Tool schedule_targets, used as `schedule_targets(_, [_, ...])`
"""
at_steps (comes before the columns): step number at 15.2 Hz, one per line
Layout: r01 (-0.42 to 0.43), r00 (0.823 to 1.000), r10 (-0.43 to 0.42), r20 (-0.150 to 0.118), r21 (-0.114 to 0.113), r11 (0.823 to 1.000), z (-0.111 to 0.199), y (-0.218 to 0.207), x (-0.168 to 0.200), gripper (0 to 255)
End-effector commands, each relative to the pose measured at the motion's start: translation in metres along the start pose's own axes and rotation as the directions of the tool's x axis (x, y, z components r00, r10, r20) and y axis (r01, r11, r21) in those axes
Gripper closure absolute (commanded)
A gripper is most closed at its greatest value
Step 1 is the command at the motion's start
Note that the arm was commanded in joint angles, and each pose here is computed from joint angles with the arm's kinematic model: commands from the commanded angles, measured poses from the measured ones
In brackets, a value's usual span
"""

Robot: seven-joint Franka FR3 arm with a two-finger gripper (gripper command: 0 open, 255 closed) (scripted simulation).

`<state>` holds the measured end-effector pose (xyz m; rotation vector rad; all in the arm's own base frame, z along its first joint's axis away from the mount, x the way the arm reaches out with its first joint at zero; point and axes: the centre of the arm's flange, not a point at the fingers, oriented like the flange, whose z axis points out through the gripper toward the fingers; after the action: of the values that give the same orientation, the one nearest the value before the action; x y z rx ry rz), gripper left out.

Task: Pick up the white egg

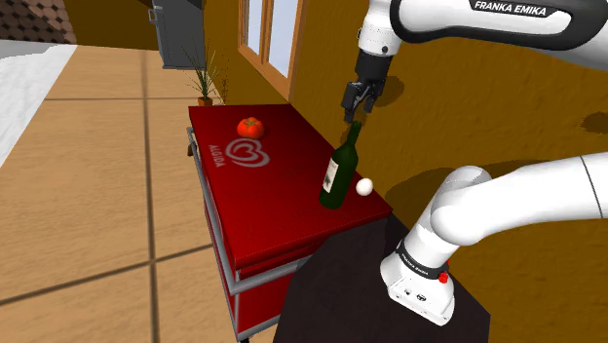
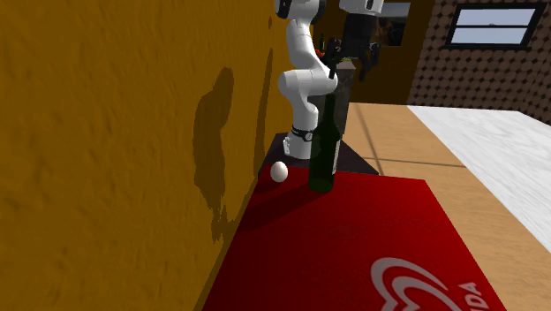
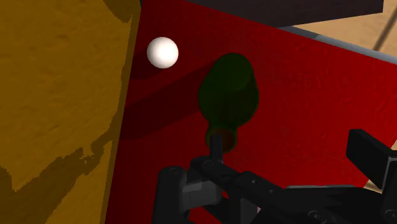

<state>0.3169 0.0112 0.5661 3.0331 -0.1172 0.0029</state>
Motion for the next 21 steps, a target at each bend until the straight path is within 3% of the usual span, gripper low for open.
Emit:
schedule_targets(1, [0.000,1.000,0.000,0.000,0.000,1.000,0.000,0.000,0.000,0])
schedule_targets(21, [0.125,0.992,-0.123,-0.029,0.062,0.990,0.229,0.134,-0.049,0])
